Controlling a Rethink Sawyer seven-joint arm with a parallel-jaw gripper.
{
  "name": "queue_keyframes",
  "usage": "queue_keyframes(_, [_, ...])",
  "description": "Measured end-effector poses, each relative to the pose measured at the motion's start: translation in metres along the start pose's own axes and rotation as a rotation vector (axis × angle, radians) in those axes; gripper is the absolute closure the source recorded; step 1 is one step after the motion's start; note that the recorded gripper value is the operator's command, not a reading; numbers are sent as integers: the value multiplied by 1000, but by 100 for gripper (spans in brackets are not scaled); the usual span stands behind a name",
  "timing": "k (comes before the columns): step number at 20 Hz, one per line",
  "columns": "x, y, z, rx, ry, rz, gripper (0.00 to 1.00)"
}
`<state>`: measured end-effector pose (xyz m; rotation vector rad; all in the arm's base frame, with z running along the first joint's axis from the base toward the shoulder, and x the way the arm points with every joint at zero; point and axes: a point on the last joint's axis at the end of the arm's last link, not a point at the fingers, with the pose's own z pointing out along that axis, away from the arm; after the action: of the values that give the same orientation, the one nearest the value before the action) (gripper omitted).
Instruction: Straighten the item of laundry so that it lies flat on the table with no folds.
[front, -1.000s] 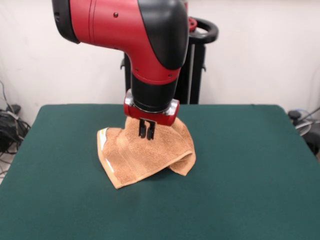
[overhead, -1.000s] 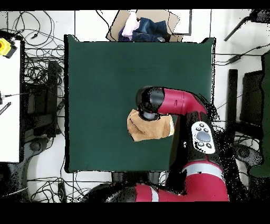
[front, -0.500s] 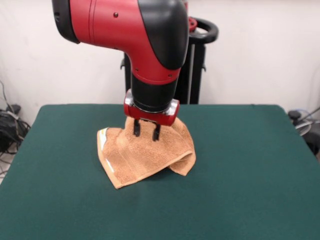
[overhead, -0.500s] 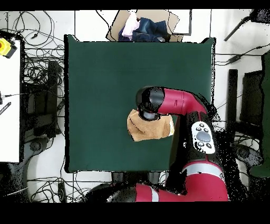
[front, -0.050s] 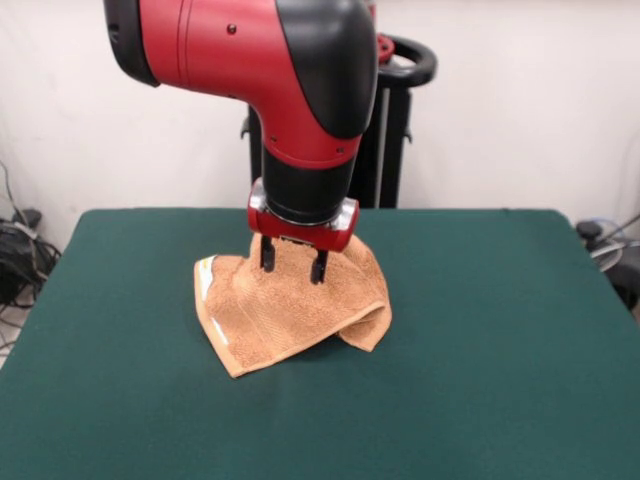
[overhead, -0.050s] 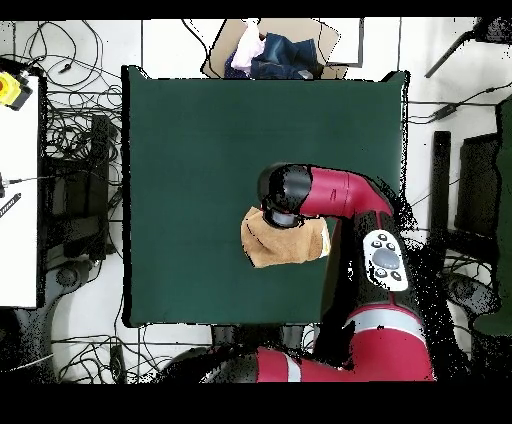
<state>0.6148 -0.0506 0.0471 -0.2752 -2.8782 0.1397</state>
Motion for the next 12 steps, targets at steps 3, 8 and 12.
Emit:
queue_keyframes(3, [0,0,0,0,-1,0,0])
queue_keyframes(8, [-1,0,-3,0,-4,1,0])
queue_keyframes(12, [-2,-2,-10,2,-17,3,0])
